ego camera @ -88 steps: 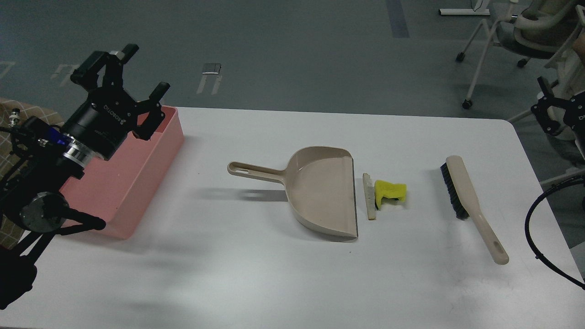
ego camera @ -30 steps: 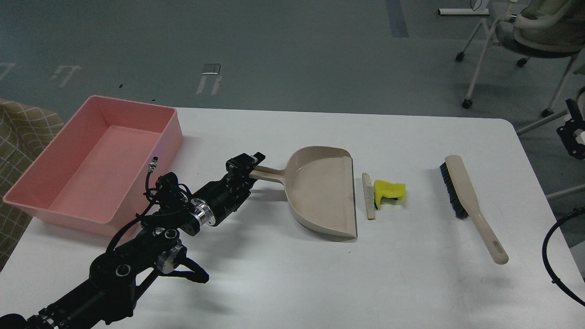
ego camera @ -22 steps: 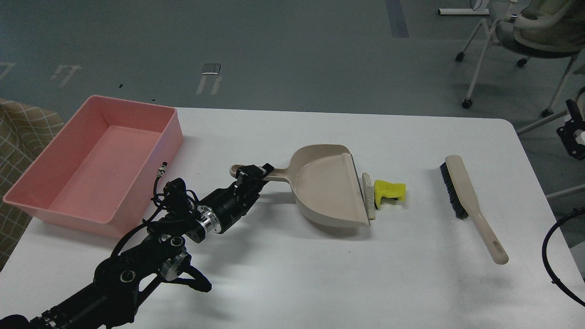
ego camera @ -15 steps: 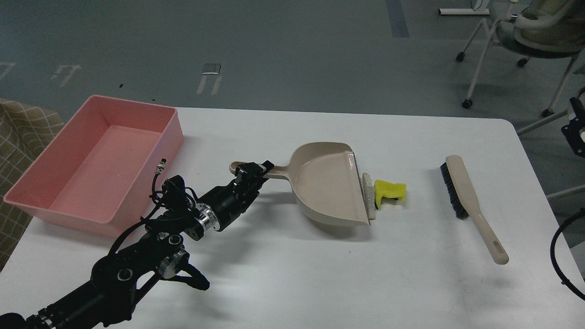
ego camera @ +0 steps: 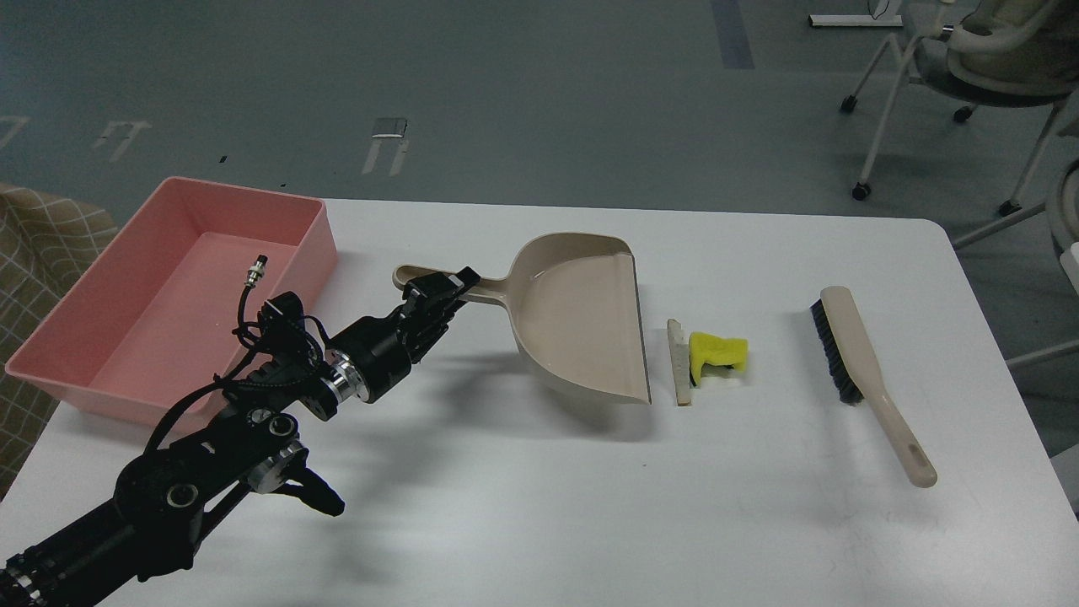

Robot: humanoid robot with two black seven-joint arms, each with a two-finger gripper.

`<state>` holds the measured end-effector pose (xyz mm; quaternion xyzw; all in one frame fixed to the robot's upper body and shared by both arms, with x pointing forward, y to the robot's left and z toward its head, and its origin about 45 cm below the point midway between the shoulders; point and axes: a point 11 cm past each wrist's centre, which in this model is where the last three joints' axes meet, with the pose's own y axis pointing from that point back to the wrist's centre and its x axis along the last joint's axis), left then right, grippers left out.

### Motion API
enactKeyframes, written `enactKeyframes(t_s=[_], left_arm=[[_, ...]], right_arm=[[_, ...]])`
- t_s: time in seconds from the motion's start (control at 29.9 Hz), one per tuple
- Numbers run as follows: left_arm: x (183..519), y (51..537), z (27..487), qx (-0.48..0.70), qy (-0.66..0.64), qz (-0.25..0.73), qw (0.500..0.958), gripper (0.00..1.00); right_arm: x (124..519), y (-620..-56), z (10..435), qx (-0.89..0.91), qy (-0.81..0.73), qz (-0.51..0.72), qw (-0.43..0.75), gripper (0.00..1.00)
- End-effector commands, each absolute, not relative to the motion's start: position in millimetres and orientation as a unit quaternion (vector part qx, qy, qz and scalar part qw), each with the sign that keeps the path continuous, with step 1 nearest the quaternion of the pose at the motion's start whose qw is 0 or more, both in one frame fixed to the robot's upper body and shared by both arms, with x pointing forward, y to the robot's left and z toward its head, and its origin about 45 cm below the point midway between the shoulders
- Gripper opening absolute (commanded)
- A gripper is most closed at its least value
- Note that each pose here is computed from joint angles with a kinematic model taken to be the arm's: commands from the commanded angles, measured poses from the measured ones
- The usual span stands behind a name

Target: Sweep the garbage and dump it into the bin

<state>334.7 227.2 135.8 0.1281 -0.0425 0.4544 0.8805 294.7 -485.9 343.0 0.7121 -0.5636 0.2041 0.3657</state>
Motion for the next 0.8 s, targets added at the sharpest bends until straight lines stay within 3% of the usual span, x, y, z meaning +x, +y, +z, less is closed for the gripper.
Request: enactKeyframes(t_s=[0.0,0.17,0.37,0.57,0.77], left_arm=[[332.5,225.6,133.3,0.133,-0.047,0.45,0.882,0.0],[330.3,225.7,129.0,0.138,-0.043,0.449,0.882,0.0],[327.3,219.9,125.3,0.137,-0.038,0.444,0.885,0.0],[326.0,221.1,123.8,0.139,-0.036,0.445,0.884,0.0],[326.2,219.8,123.7,0.137,-0.035,0.446,0.884,0.0]], right_arm=[[290.2,-471.1,326.6,0.722,-0.497,0.209,0.435,1.0],[282.7,-450.9,279.8,0.701,-0.4,0.243,0.538,0.98],[277.2,-409.7,211.4,0.711,-0.402,0.231,0.529,0.67],[269.7,-375.5,173.5,0.722,-0.368,0.228,0.54,0.63],[258.2,-349.6,139.6,0.735,-0.329,0.216,0.552,0.66]])
